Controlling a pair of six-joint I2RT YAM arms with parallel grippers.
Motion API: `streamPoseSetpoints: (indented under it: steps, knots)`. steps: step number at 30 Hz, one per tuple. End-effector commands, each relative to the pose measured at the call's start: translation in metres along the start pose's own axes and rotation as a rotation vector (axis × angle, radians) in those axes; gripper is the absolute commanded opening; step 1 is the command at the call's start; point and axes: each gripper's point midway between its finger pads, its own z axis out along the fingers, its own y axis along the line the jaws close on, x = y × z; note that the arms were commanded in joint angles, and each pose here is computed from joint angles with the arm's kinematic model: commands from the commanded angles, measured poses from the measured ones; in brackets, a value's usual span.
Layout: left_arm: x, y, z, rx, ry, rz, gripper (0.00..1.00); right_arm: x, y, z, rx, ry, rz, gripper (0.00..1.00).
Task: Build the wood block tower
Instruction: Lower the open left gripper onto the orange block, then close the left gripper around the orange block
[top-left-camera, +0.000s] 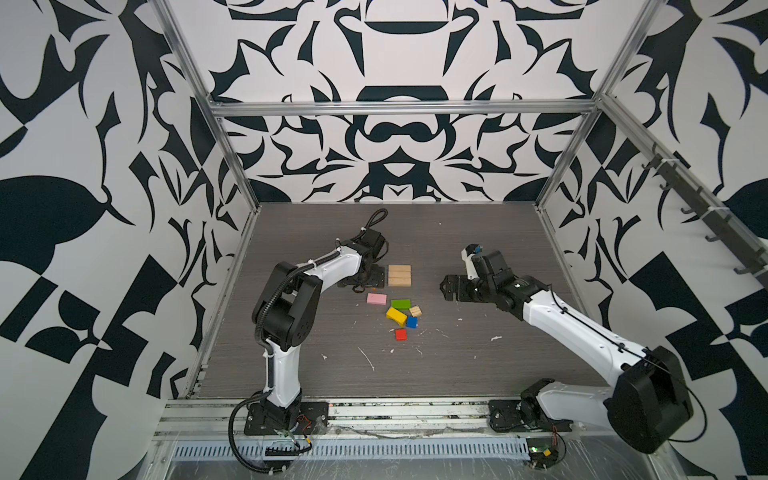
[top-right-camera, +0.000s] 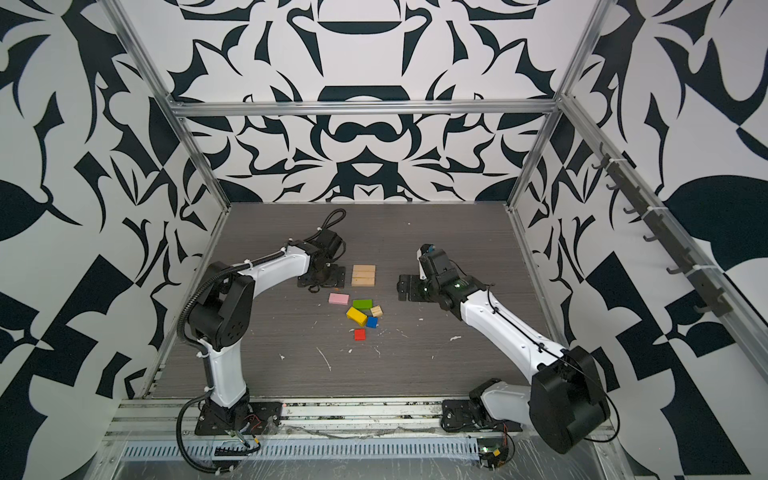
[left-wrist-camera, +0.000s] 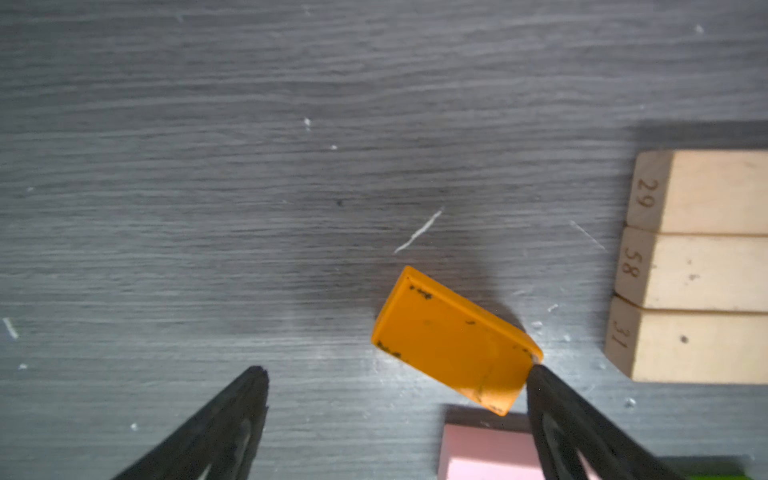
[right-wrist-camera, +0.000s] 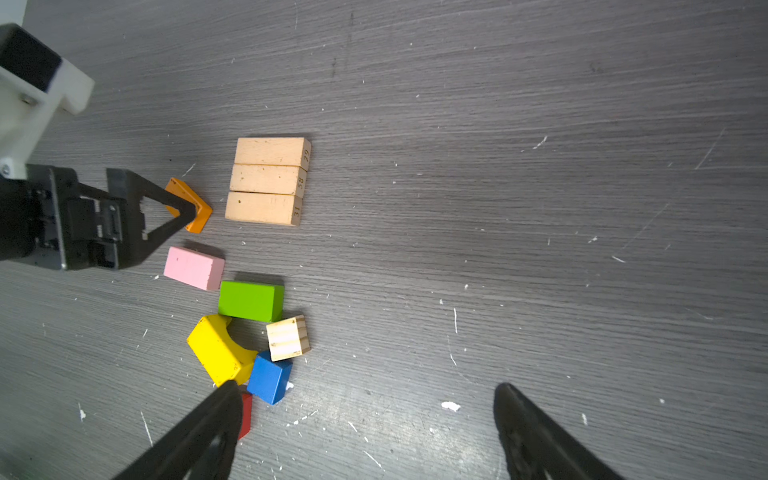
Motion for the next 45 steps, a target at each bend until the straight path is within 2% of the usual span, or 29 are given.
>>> streamPoseSetpoints:
  steps: [1,5,11,17,21,24,27,30,33,34,45]
  knots:
    - [-0.001,-0.002,-0.024,0.057,-0.004,-0.073,0.99,0.0,0.002,-0.001,-0.009,-0.002,0.009,0.98]
    - [-0.006,-0.014,-0.034,0.123,0.001,-0.154,0.99,-0.001,0.003,-0.001,-0.012,-0.005,0.011,0.98]
    - [-0.004,-0.034,-0.029,0.225,0.053,-0.349,0.99,0.0,0.003,-0.001,-0.01,-0.003,0.009,0.98]
    - [0.002,-0.032,-0.014,0.183,0.103,-0.59,1.0,0.001,0.002,-0.002,-0.006,-0.003,0.005,0.98]
    - [0.005,-0.032,-0.011,0.176,0.119,-0.678,0.95,0.002,0.0,0.0,-0.003,0.0,0.002,0.98]
    - [0.005,-0.022,-0.01,0.114,0.11,-0.74,0.94,0.004,-0.001,0.002,0.0,0.005,0.001,0.98]
    - [0.004,-0.017,-0.007,0.069,0.103,-0.768,0.92,0.004,-0.001,0.003,-0.001,0.006,-0.001,0.98]
    - [0.002,-0.017,-0.001,0.058,0.111,-0.786,0.87,0.005,-0.001,0.004,-0.001,0.006,-0.003,0.98]
    - [-0.001,-0.016,0.003,0.041,0.106,-0.787,0.86,0.007,-0.003,0.005,0.008,0.009,-0.009,0.98]
    - [-0.002,-0.016,0.004,0.039,0.106,-0.789,0.82,0.008,-0.004,0.005,0.012,0.011,-0.009,0.98]
    - [-0.004,-0.006,0.023,0.01,0.123,-0.819,0.73,0.013,-0.009,0.006,0.022,0.012,-0.014,0.98]
